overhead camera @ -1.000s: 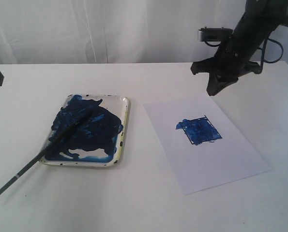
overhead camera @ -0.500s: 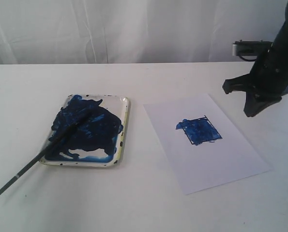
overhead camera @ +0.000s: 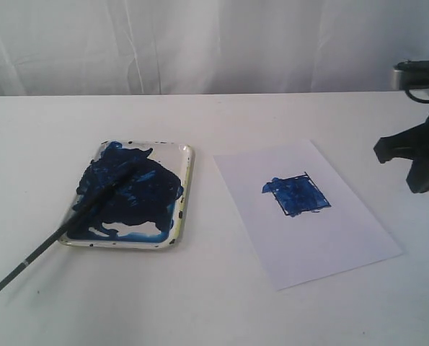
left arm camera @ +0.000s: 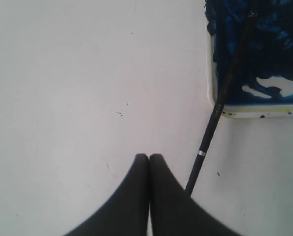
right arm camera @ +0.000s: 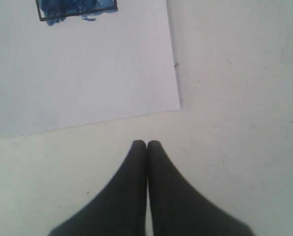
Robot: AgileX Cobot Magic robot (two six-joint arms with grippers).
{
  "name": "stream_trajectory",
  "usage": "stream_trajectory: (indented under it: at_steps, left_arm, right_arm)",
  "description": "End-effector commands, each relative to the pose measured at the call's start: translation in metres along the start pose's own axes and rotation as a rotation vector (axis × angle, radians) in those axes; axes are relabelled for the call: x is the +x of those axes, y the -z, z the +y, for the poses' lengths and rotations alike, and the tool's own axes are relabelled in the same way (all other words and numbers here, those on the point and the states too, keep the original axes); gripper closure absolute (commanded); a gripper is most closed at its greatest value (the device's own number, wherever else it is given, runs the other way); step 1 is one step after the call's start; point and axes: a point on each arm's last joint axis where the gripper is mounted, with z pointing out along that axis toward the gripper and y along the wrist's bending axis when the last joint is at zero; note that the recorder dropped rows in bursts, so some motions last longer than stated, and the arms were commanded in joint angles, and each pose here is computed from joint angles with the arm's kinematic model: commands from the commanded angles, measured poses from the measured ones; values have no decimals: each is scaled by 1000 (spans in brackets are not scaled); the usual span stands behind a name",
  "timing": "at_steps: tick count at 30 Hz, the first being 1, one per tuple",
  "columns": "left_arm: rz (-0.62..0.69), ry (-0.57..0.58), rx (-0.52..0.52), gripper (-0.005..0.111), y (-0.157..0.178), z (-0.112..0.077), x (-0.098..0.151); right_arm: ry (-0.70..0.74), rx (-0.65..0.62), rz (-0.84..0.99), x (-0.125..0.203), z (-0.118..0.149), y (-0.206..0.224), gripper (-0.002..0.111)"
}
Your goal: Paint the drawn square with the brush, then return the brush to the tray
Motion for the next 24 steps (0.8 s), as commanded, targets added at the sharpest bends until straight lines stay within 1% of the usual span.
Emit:
stream_trajectory:
  at_steps: [1,6,9,12,15,18,24]
  left_arm:
    - [-6,13,0,107,15,-3,11]
    - [-90,13,-3,107,44,-11,22]
    - [-145,-18,0,107,63,-19,31]
    - [-207,-41,-4,107,83,-25,43]
    - [-284,-45,-25,107,106,-27,59]
    - [-370,-42,-64,107,128,-28,78]
    - [-568,-40,-114,107,171,-34,128]
  right_arm:
    - [-24,12,11,13,-9,3,108]
    - [-15,27,-72,33,-6,22,108]
    - [-2,49,-145,50,-3,43,108]
    - [7,62,-259,68,2,70,108]
    - [23,80,-407,85,6,100,108]
    - [32,92,-536,109,12,128,108]
    - [57,123,-815,179,25,178,108]
